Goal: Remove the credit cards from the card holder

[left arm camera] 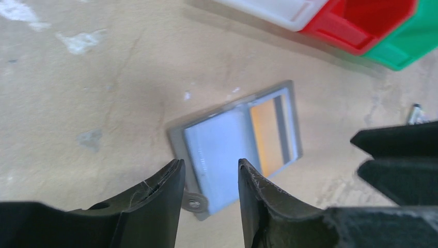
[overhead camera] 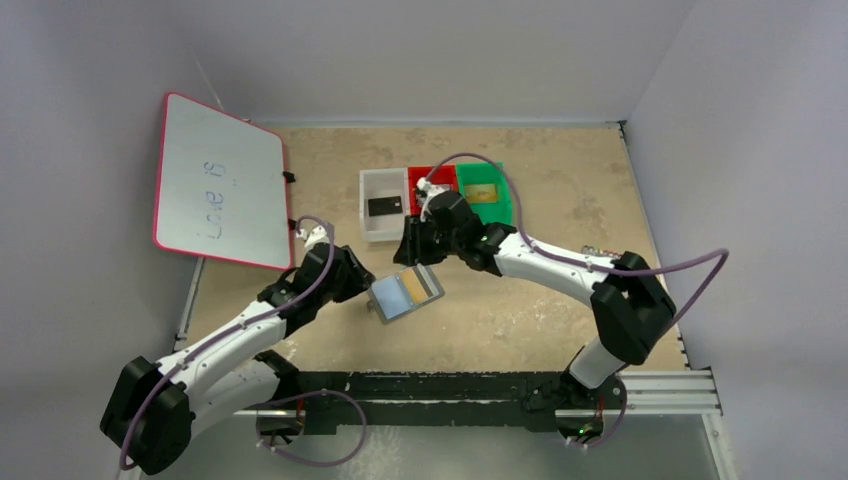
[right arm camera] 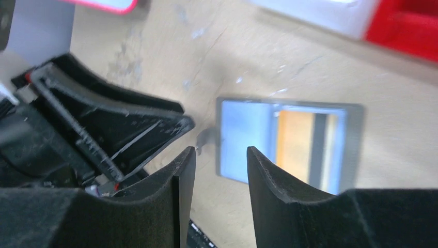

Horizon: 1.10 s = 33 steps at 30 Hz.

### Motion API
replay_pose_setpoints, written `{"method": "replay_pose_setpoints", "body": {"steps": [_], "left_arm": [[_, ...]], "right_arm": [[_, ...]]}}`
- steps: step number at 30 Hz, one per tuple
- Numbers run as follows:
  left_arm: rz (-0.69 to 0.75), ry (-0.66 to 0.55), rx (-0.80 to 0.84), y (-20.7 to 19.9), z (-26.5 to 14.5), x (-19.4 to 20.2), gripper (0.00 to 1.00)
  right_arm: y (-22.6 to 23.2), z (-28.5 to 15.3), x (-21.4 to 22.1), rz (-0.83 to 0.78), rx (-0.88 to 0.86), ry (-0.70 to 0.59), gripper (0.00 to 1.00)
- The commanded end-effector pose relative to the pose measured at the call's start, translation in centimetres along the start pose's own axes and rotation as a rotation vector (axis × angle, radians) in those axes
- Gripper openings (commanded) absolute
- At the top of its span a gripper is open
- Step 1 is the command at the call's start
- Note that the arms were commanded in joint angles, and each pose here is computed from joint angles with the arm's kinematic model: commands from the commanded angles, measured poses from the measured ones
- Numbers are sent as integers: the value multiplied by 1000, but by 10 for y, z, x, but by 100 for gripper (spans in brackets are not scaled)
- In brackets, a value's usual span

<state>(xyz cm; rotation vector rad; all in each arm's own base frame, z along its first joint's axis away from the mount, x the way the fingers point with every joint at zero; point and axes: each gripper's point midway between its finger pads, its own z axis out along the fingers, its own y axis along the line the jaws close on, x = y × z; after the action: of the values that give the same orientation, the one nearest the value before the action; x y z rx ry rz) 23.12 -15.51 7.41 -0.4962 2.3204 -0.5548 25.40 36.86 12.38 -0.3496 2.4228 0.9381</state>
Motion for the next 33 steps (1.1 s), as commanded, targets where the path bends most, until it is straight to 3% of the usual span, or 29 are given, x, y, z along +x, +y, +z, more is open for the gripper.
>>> {"method": "replay_pose_setpoints", "body": {"steps": [1,10,33], "left_arm": [[-40,7,213,-60,-6,-15,42],[-133,163,379,-95,19,14,43],[-124,264,228,-63,56,62,44]], "right_arm": [[-57,-14,-13,83,159,-67,43],[-66,-4,9,71,42,45,32],[-97,24,55,89,87,191,25]]}}
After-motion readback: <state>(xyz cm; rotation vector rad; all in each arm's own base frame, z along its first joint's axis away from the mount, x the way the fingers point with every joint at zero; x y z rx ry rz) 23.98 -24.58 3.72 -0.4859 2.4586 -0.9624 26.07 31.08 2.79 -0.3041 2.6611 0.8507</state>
